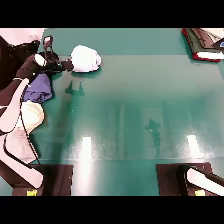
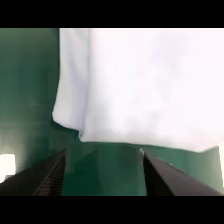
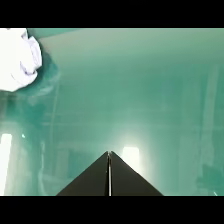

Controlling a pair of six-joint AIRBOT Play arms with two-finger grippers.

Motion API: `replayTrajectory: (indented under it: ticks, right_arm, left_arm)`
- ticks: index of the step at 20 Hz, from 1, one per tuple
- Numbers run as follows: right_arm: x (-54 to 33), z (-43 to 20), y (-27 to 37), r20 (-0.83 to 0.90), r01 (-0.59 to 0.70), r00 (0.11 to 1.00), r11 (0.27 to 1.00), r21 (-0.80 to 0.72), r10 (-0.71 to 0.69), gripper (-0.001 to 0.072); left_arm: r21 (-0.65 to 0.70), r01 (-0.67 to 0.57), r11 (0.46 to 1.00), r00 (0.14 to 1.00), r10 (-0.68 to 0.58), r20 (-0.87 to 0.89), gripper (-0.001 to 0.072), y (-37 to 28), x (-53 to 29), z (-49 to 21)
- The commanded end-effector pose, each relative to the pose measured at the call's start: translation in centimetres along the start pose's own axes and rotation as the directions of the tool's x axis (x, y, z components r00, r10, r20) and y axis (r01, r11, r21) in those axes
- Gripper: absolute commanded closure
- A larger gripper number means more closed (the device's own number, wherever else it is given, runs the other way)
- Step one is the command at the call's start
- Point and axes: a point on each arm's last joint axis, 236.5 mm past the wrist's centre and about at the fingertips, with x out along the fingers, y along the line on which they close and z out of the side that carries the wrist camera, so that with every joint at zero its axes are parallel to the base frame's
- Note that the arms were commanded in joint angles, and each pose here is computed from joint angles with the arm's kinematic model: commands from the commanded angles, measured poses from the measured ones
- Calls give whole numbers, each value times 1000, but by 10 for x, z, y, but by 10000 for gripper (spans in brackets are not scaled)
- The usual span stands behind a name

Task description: Fold the shirts.

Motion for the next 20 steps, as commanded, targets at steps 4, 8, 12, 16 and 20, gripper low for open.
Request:
replayTrajectory:
  ticks: [4, 8, 12, 16, 20]
  right_arm:
    - [0, -6, 1, -27, -1, 1000, 1000, 0, 1, 693]
    - [0, -6, 1, -26, -1, 1000, 1000, 0, 1, 692]
    - [0, -5, 1, -19, -1, 1000, 1000, -1, 1, 692]
    - [0, -1, 1, -5, -2, 1000, 1000, -1, 2, 693]
    - [-3, 25, 27, 108, -114, 988, 993, 13, 112, 693]
  left_arm:
    - [-55, 14, 998, 998, -11, 61, 152, 8, 30, 1]
    - [-102, 93, 990, 994, -86, 71, 335, -7, 39, -3]
    - [-70, 175, 982, 983, -171, 63, 684, -33, 25, 16]
    - [171, 364, 916, 927, -374, 28, 685, -108, -50, 73]
    - [421, 588, 691, 717, -686, 124, 685, -218, -222, 133]
